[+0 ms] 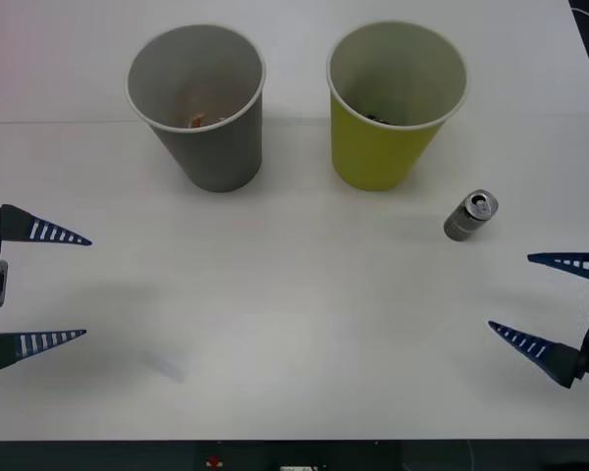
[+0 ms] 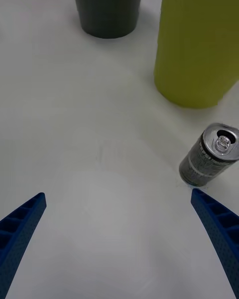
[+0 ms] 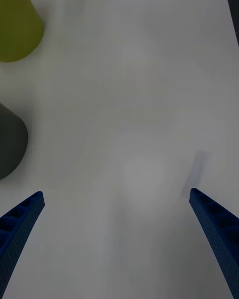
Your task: Put the can into the green bin and the plastic bottle into the gray bin
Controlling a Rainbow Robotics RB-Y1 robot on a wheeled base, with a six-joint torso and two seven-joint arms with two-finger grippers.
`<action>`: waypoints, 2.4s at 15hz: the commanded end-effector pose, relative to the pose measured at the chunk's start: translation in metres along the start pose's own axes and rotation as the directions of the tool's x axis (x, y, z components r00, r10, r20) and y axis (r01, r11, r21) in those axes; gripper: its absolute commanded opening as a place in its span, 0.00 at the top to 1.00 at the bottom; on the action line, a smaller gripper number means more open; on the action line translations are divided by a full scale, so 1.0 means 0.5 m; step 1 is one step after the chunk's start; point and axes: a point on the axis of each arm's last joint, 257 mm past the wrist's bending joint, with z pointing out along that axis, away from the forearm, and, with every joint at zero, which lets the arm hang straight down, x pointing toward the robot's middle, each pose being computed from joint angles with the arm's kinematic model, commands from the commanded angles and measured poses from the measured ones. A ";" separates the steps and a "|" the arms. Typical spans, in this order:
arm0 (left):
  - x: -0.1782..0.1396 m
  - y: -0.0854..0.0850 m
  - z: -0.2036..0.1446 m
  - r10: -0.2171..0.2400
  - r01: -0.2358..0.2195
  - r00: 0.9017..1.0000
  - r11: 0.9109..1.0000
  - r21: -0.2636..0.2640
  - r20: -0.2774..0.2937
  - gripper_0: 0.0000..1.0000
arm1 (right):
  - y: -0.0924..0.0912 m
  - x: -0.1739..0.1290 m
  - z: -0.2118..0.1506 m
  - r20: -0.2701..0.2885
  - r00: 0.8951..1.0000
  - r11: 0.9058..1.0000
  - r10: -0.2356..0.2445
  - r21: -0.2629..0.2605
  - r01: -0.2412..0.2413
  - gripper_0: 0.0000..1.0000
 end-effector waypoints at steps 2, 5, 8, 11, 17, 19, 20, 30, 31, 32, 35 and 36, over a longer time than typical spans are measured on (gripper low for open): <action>0.000 0.000 0.000 0.000 0.000 1.000 1.000 0.000 0.000 0.00 | -0.005 0.023 0.016 0.005 0.996 0.993 0.089 0.073 -0.089 0.00; 0.000 0.000 0.000 0.000 0.000 1.000 1.000 0.000 0.000 0.00 | -0.011 0.042 0.022 0.012 0.986 0.978 0.167 0.129 -0.167 0.00; 0.000 0.000 0.000 0.000 0.000 1.000 1.000 0.000 0.000 0.00 | -0.010 0.056 0.030 0.029 0.969 0.954 0.247 0.170 -0.248 0.00; 0.000 0.000 0.000 0.000 0.000 1.000 1.000 0.000 0.000 0.00 | -0.013 0.067 0.050 0.055 0.951 0.924 0.305 0.225 -0.310 0.00; 0.000 0.000 0.000 0.000 0.000 1.000 1.000 0.000 0.000 0.00 | -0.030 0.084 0.091 0.092 0.928 0.862 0.362 0.347 -0.371 0.00; 0.000 0.000 0.000 0.000 0.000 1.000 1.000 0.000 0.000 0.00 | -0.035 0.095 0.098 0.094 0.921 0.838 0.379 0.387 -0.385 0.00; 0.000 0.000 0.000 0.000 0.000 1.000 1.000 0.000 0.000 0.00 | -0.037 0.094 0.105 0.111 0.913 0.819 0.394 0.409 -0.403 0.00; 0.000 0.000 0.000 0.000 0.000 1.000 1.000 0.000 0.000 0.00 | -0.084 0.118 0.207 0.246 0.916 0.753 0.318 0.521 -0.402 0.00; 0.000 0.000 0.000 0.000 0.000 1.000 1.000 0.000 0.000 0.00 | -0.090 0.118 0.218 0.262 0.913 0.747 0.313 0.526 -0.407 0.00; 0.000 0.000 0.000 0.000 0.000 1.000 1.000 0.000 0.000 0.00 | -0.099 0.118 0.231 0.281 0.910 0.738 0.305 0.534 -0.413 0.00; 0.000 0.000 0.000 0.000 0.000 1.000 1.000 0.000 0.000 0.00 | -0.122 0.117 0.260 0.314 0.903 0.726 0.291 0.543 -0.423 0.00; 0.000 0.000 0.000 0.000 0.000 1.000 1.000 0.000 0.000 0.00 | -0.130 0.116 0.268 0.326 0.900 0.720 0.291 0.545 -0.430 0.00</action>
